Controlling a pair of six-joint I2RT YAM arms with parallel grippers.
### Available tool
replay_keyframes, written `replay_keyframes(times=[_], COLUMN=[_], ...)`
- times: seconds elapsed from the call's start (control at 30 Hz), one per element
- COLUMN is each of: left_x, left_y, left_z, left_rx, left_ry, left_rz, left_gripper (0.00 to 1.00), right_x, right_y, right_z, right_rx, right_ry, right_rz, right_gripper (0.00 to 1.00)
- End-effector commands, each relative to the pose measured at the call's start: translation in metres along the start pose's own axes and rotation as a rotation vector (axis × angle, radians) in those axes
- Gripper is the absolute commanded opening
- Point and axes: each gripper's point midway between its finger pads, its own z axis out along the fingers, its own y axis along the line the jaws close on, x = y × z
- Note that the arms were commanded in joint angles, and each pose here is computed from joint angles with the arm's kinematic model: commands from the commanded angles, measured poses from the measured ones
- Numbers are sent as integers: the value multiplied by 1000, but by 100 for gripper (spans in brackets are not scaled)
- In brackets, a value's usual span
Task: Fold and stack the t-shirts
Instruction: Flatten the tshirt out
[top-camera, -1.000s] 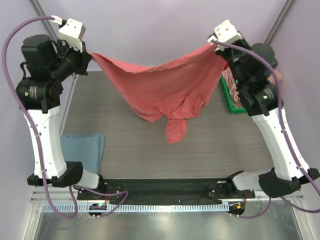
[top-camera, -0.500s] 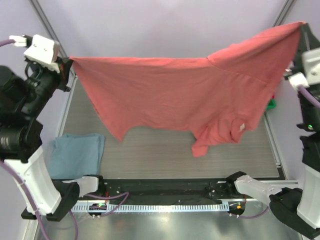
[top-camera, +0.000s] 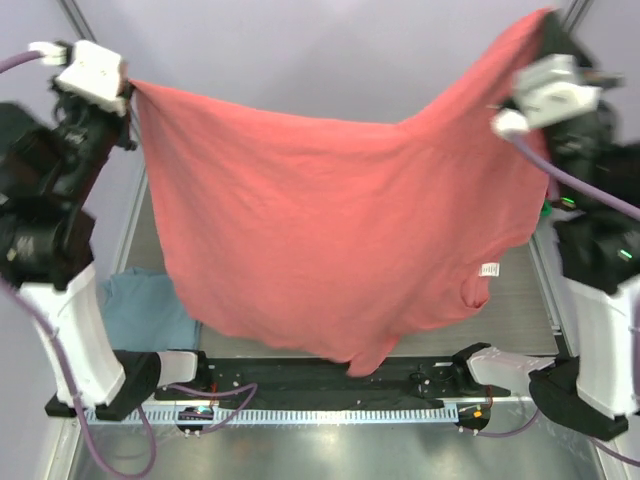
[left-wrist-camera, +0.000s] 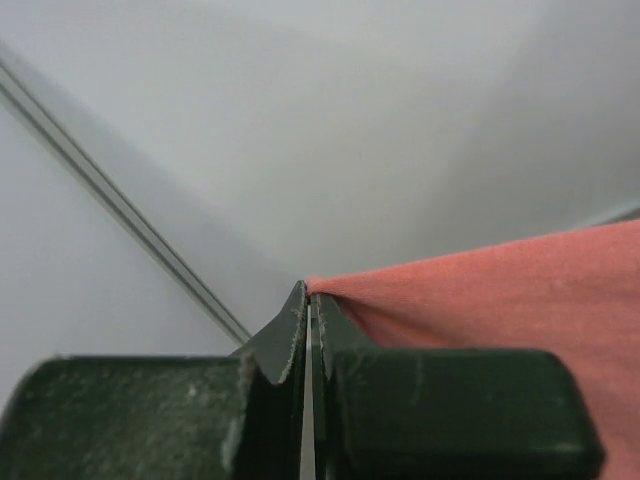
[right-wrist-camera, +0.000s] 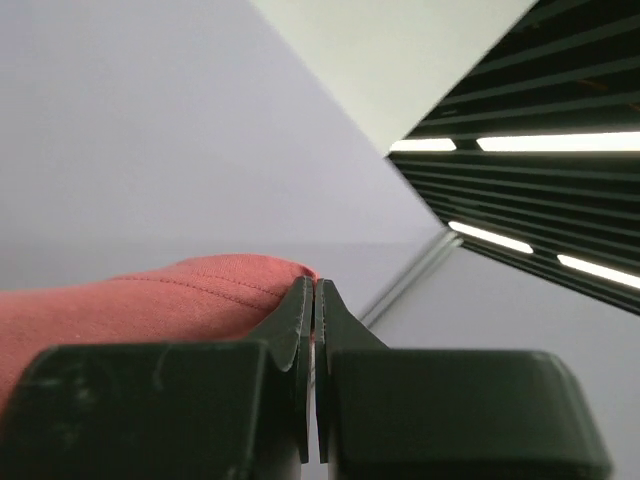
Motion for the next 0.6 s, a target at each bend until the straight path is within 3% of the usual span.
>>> replay_keyframes(times=[0.0, 0.23, 0.27, 0.47, 0.5, 0.57], left_x=[85, 245, 273, 379, 413, 430], left_y=[-15, -74, -88, -143, -157, -161], left_z=[57, 102, 110, 138, 145, 163], left_rx=[63, 269, 317, 437, 464, 457], left_ry=[213, 542, 590, 768, 826, 843], left_rz=[37, 35, 16, -42, -55, -69], left_gripper=[0, 0, 0, 0, 0, 0], right_x=[67, 187, 226, 333, 370, 396], right_y=[108, 256, 290, 374, 405, 415], right_z=[35, 27, 17, 12, 2, 13], right_rx=[-178, -405, -472, -557, -601, -584], right_ry=[116, 281, 358, 503, 566, 595], right_rz=[-63, 5, 7, 3, 10, 4], right_gripper=[1, 1, 1, 1, 1, 1])
